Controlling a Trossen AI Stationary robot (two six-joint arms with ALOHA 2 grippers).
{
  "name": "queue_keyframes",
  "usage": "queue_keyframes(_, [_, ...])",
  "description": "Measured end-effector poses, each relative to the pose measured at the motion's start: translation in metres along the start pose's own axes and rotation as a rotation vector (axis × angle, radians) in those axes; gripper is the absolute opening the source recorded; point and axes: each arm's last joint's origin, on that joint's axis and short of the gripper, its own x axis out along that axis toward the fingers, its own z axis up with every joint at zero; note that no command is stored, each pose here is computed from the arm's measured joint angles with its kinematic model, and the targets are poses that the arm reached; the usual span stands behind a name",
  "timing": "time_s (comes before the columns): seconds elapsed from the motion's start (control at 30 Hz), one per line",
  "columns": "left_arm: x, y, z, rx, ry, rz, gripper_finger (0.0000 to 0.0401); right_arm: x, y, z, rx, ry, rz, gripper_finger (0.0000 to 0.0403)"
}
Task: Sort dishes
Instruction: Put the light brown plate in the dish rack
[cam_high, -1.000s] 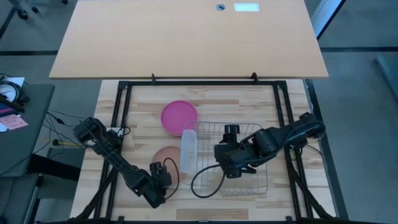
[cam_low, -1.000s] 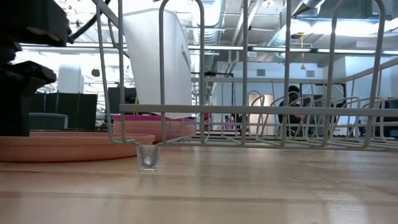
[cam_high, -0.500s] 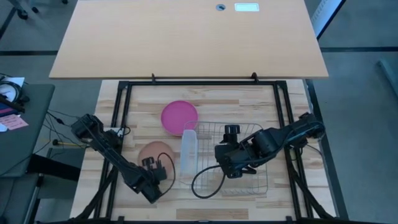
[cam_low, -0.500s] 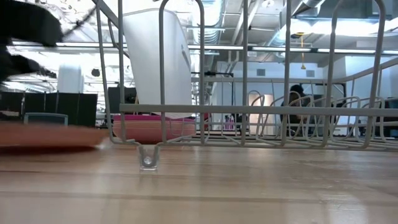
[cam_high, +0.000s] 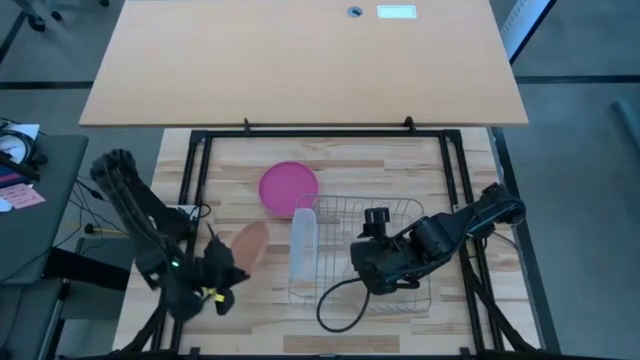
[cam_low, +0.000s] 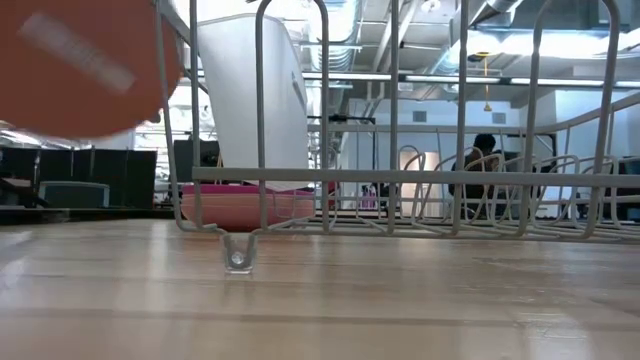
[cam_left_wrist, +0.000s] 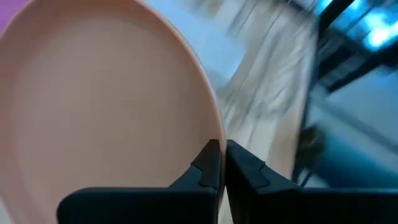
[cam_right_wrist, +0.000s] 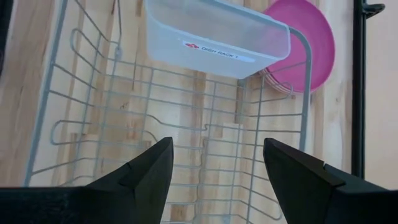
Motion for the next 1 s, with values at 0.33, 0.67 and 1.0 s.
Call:
queue_keyframes(0.33, [-0.023, -0.034, 0.066, 0.214, -0.481, -0.126, 0.0001, -0.004, 0.001, -0.005, 0.173, -0.029, -0.161, 0.0256])
queue_keyframes(0.67, [0.053, -0.067, 0.070, 0.297, -0.601, -0.089, 0.0000, -0.057, -0.014, -0.027, 0.204, -0.225, -0.298, 0.0253])
queue_keyframes(1.0, [0.097, -0.075, 0.086, 0.266, -0.739, -0.253, 0.0000, -0.116, -0.049, -0.064, 0.210, -0.356, -0.200, 0.0229])
